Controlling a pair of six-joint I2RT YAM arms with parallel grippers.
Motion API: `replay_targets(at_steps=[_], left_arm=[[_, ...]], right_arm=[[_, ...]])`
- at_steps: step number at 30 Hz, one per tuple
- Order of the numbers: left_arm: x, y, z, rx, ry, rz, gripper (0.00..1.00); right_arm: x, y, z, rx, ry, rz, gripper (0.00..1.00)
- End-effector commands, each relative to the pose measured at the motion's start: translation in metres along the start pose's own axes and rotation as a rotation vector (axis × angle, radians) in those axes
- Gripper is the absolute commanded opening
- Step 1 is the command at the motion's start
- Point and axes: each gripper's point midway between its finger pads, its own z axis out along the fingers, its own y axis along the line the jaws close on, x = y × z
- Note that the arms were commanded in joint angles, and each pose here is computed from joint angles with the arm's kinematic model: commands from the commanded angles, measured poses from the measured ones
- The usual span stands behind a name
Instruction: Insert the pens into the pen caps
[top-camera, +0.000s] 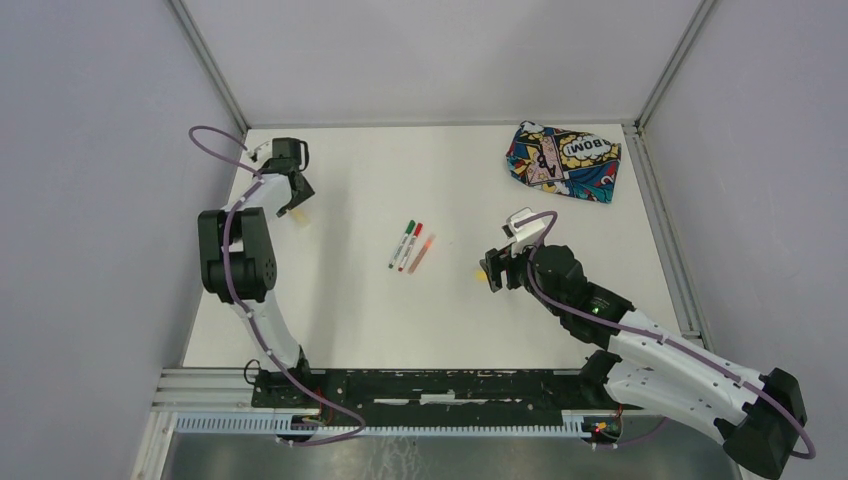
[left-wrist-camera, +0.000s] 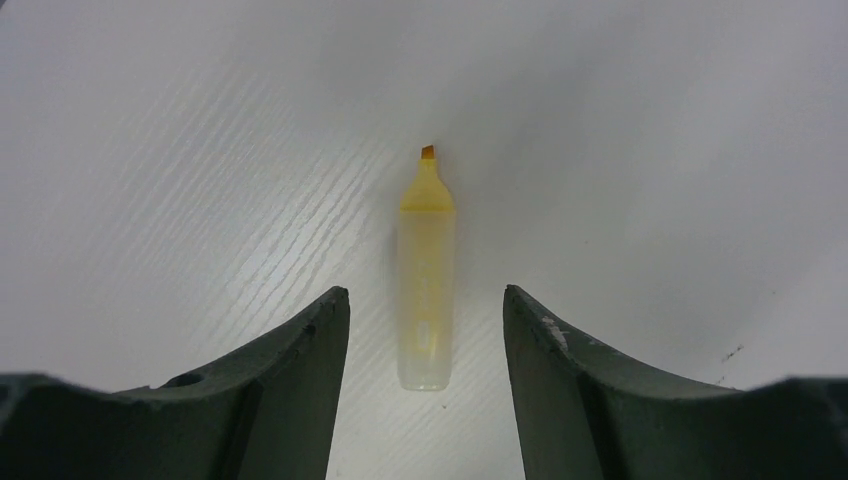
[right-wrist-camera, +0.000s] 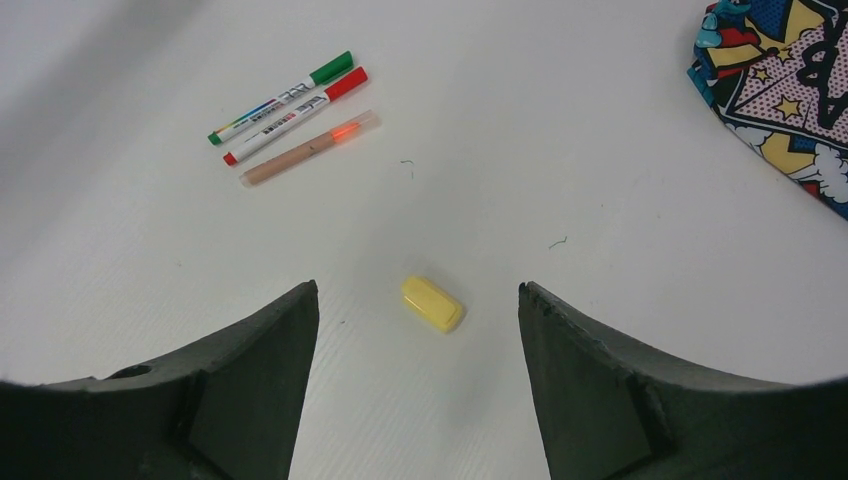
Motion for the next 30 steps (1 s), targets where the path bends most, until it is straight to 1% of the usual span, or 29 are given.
replay_targets(at_steps=[1, 8, 18, 30], left_arm=[[-0.011, -0.010, 0.015, 0.013, -0.007, -0.107, 0.63], [0.005, -0.010, 0.034, -0.004, 0.040, -0.088, 0.60], [0.018, -0.005, 0.045, -0.034, 0.065, -0.062, 0.53], [0.027, -0.009, 0.043, 0.013, 0.089, -0.026, 0.37]], right_arm=[[-0.006, 0.002, -0.002, -0.008, -0.017, 0.023, 0.78], [-0.002, 0.003, -0.002, -0.008, -0.006, 0.038, 0.78], [0.000, 0.006, 0.001, -0.020, 0.001, 0.057, 0.78], [0.001, 0.004, 0.000, -0.008, 0.006, 0.044, 0.78]])
